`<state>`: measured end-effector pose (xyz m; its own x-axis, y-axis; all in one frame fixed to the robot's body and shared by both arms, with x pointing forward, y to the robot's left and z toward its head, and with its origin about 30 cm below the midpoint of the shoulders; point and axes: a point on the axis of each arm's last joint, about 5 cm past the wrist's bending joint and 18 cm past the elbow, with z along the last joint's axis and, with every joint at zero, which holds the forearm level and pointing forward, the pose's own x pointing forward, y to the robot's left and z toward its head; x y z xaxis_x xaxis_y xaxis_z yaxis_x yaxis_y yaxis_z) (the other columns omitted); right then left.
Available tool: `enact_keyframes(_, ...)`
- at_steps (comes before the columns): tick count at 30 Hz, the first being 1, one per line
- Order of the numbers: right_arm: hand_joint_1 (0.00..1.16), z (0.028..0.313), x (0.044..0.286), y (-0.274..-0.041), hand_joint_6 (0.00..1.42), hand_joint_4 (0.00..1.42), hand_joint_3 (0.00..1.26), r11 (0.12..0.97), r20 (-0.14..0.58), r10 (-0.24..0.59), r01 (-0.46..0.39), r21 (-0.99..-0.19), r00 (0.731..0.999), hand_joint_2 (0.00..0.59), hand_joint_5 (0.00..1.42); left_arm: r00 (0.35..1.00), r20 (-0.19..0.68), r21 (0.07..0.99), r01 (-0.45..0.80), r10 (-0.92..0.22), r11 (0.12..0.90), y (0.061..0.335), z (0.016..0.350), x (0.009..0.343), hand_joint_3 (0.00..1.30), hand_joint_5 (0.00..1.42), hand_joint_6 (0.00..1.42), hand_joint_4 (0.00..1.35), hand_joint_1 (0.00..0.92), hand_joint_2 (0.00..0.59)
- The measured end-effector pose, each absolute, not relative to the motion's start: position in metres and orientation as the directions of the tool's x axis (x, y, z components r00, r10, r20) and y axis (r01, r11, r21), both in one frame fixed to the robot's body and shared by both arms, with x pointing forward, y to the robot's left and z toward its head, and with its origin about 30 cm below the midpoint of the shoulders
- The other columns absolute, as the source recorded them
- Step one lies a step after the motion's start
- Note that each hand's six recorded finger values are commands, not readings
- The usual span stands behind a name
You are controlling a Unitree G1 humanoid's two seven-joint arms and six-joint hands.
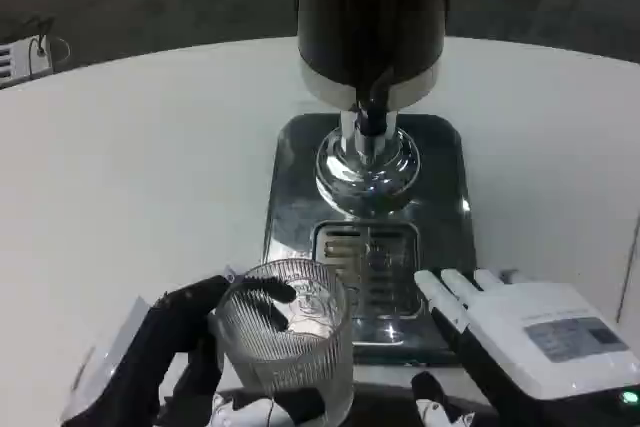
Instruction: Grasp the cup under the faucet to collect the drink, then remove the cup.
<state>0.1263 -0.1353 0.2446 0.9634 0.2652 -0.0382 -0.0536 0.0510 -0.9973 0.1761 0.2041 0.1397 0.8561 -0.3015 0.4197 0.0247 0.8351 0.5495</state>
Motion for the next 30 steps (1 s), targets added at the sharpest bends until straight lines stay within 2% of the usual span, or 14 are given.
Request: enact_keyframes(30,0.31,0.2452,0.1271,-0.1377,0.00,0.00,0.00,0.067,-0.034,0.246,-0.052,-0.996,0.969,0.586,0.00,0.847,0.433,0.557,0.019,-0.310,0.830,0.2002,0.1419,0.1821,0.96,1.30,1.42,1.11,0.579,0.000)
